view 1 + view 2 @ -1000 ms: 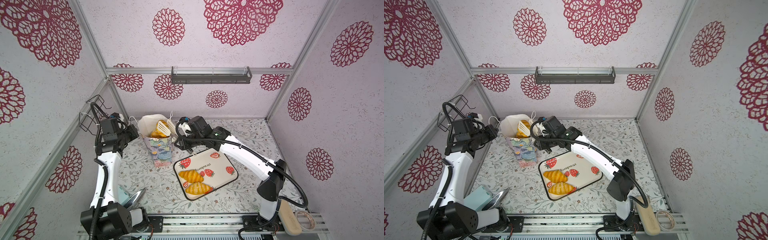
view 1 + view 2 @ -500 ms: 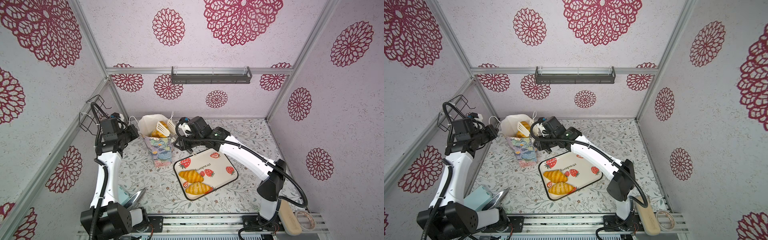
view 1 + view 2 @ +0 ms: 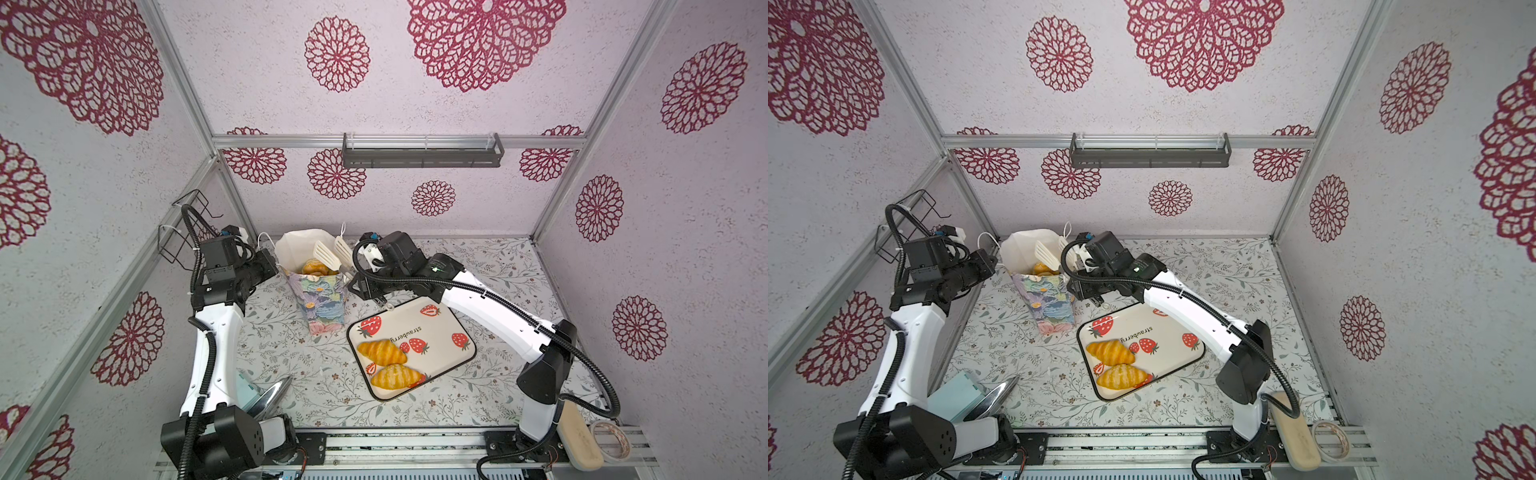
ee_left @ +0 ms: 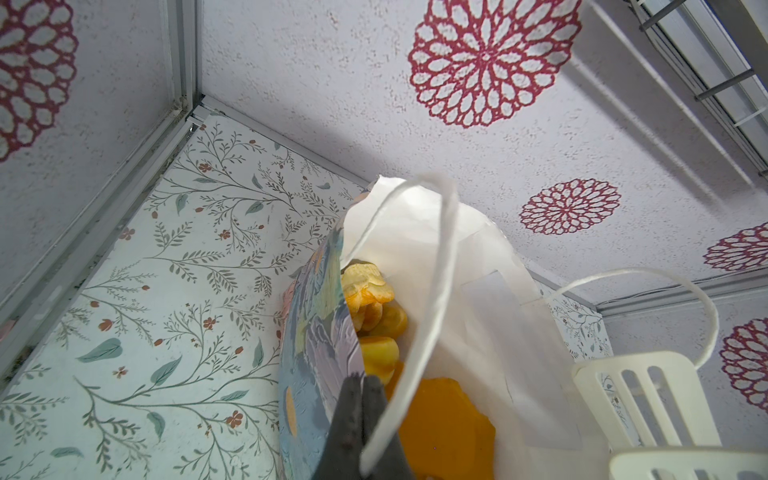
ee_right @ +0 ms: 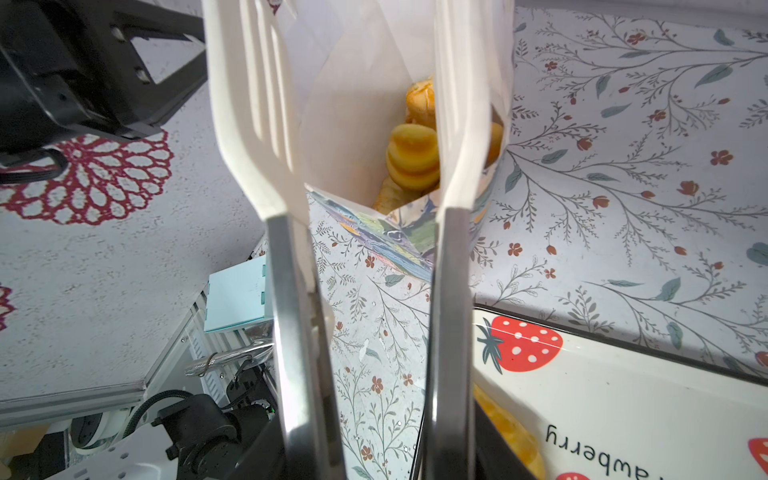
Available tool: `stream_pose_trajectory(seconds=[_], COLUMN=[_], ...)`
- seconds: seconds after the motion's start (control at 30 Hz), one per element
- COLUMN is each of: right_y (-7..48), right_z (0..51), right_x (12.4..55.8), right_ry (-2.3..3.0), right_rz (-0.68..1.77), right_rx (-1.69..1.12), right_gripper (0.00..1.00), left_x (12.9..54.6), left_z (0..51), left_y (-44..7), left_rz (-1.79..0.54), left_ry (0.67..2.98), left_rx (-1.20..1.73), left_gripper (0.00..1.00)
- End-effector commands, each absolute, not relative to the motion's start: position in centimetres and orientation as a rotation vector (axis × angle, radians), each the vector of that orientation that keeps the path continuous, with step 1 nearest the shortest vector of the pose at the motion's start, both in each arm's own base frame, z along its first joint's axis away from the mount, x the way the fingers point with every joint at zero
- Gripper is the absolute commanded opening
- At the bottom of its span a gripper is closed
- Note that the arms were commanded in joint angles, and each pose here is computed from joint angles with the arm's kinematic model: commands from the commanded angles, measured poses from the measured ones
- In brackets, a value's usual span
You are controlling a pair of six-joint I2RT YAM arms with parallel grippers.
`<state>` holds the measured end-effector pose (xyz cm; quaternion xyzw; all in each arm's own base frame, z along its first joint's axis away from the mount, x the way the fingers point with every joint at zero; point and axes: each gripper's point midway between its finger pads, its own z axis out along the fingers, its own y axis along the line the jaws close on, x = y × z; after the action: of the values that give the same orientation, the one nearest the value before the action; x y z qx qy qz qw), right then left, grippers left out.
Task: Place the fake bread into the paper bag
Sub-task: 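Lower the striped bun into the bag held by the left gripper and release, then raise the open tongs out of the bag and move back over the tray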
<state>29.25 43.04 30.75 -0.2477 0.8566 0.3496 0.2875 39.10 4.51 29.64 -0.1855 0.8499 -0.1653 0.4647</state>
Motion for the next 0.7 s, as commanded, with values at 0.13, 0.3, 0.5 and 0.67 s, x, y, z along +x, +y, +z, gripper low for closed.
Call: stream_pose_trajectory(seconds=[0.13,0.3,0.5,0.67], right_y=[40.1,38.0,35.4,33.8], right_z=[36.9,36.4,35.6,34.4], right_x=[28.0,27.2,26.4,25.9], right_ry=[2.137,2.151,2.171,2.204], right_rz=[0.963,0.914,0.879,0.849], right_rx=[-0.609,-0.585,-0.528,-0.494], right_gripper=[0.47,0.47,0.48,0.48], left_x=[39.0,38.9,39.0,39.0], left_z=[29.7,29.7,29.7,29.7], left_y=[4.2,4.2,4.1,3.9], left_rz=[-0.413,-0.408,-0.414,-0.416], left_ry=[2.081,2.083,2.083,2.084], left_rx=[-0.45,-0.448,-0.448,-0.443], left_gripper=[0.0,0.0,0.0,0.0])
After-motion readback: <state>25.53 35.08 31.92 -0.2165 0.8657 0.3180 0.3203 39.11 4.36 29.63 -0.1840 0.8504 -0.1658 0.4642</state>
